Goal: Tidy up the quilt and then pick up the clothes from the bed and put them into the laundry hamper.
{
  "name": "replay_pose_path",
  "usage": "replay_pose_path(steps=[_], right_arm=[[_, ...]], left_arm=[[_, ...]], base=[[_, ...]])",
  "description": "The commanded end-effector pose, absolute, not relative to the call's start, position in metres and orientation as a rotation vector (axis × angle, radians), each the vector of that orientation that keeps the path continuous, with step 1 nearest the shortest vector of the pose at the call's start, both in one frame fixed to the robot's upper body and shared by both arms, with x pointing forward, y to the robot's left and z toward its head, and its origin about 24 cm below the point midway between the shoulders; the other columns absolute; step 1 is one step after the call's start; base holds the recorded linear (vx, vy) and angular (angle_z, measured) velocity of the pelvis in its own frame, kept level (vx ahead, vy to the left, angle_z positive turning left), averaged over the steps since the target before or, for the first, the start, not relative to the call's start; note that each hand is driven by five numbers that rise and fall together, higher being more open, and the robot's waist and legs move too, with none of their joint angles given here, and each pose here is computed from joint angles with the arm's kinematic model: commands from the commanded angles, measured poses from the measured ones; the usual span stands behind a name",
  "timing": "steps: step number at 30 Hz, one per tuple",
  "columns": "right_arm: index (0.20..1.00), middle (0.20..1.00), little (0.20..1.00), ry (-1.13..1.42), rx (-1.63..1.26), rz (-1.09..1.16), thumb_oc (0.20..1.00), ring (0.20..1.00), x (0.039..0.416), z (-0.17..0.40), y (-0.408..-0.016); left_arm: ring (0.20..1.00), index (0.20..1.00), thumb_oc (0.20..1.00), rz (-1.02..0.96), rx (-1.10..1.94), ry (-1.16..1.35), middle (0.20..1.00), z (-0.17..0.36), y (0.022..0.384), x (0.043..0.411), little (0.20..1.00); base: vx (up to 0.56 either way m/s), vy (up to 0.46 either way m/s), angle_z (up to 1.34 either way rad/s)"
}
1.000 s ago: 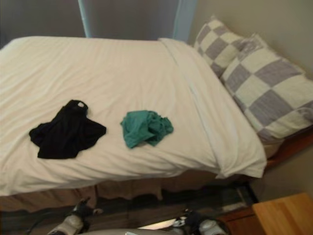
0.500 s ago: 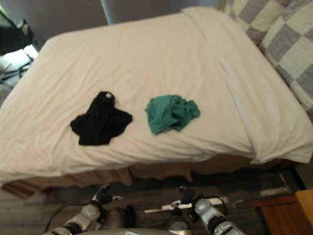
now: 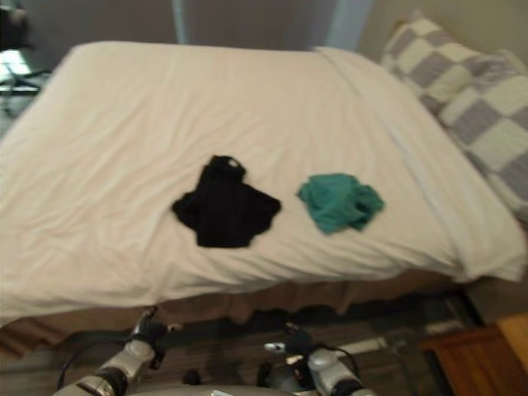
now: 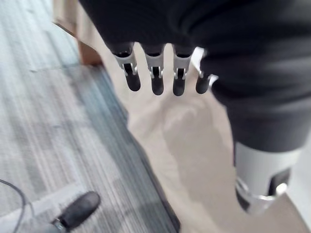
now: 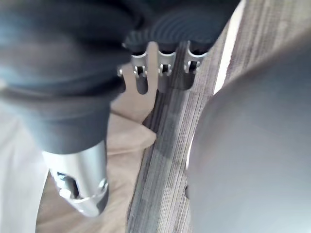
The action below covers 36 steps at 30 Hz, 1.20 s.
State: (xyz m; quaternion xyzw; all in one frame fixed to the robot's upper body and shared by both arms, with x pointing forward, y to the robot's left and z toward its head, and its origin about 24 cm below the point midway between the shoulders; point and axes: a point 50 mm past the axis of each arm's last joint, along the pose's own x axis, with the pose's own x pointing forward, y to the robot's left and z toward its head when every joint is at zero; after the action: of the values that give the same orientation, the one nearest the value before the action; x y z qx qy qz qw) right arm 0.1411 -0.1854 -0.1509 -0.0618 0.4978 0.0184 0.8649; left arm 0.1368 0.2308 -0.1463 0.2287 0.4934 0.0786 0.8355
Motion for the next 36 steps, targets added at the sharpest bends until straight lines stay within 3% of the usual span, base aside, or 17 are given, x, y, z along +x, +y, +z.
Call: replay_pose_path(steps=[1,4,5,7,10,13,14,20,21,26,36], right_arm=[[1.000,1.000,1.000,1.017,-0.163,-0.333,1.000,1.000,0.144,-0.139,-0.254],[1.000,1.000,1.000,0.962,-0.229,-0.586,1.000,1.000,0.127,-0.117,-0.321],[1.000,1.000,1.000,0.897,-0.302,-0.690,1.000,1.000,0.120,-0.092,-0.365],[1.000,1.000,1.000,0.838,-0.293,-0.749,1.000,1.000,0.117,-0.078,-0.386],[1.000,1.000,1.000,0.662,-0.295,-0.783,1.000,1.000,0.128,-0.040,-0.417],[1.000,1.000,1.000,0.533,-0.521,-0.745,1.000,1.000,0.144,-0.003,-0.432],[1.000,1.000,1.000,0.478,-0.666,-0.691,1.000,1.000,0.158,0.020,-0.435],[1.000,1.000,1.000,0.363,-0.939,-0.453,1.000,1.000,0.195,0.061,-0.421],[1.000,1.000,1.000,0.328,-0.993,-0.388,1.000,1.000,0.210,0.074,-0.414],[1.000,1.000,1.000,0.209,-0.996,-0.240,1.000,1.000,0.262,0.096,-0.378],[1.000,1.000,1.000,-0.099,-0.923,-0.073,1.000,1.000,0.328,0.152,-0.308]], left_arm=[[1.000,1.000,1.000,0.419,0.493,1.031,1.000,-0.139,0.263,0.132,1.000],[1.000,1.000,1.000,0.588,0.597,0.998,1.000,-0.123,0.316,0.106,1.000],[1.000,1.000,1.000,0.673,0.660,0.947,1.000,-0.104,0.350,0.100,1.000],[1.000,1.000,1.000,0.723,0.708,0.878,1.000,-0.087,0.373,0.101,1.000],[1.000,1.000,1.000,0.739,0.818,0.641,1.000,-0.030,0.418,0.126,1.000],[1.000,1.000,1.000,0.670,0.958,0.382,1.000,0.023,0.428,0.167,1.000],[1.000,1.000,1.000,0.584,1.086,0.237,1.000,0.054,0.421,0.192,1.000],[1.000,1.000,1.000,0.368,1.138,-0.054,1.000,0.121,0.385,0.244,1.000],[1.000,1.000,1.000,0.260,1.142,-0.121,1.000,0.139,0.360,0.267,1.000],[1.000,1.000,1.000,-0.003,1.167,-0.161,1.000,0.138,0.290,0.318,1.000],[1.000,1.000,1.000,-0.053,1.252,-0.144,1.000,0.144,0.256,0.370,1.000]], base=[[0.03,0.031,-0.09],[0.07,0.045,-0.10],[0.05,0.070,0.09],[0.04,0.067,0.08],[0.04,0.052,0.06],[0.04,0.013,0.02],[0.04,-0.006,-0.01],[0.05,-0.025,-0.04],[0.10,-0.087,0.03],[0.05,-0.119,-0.08],[-0.16,-0.070,-0.28]])
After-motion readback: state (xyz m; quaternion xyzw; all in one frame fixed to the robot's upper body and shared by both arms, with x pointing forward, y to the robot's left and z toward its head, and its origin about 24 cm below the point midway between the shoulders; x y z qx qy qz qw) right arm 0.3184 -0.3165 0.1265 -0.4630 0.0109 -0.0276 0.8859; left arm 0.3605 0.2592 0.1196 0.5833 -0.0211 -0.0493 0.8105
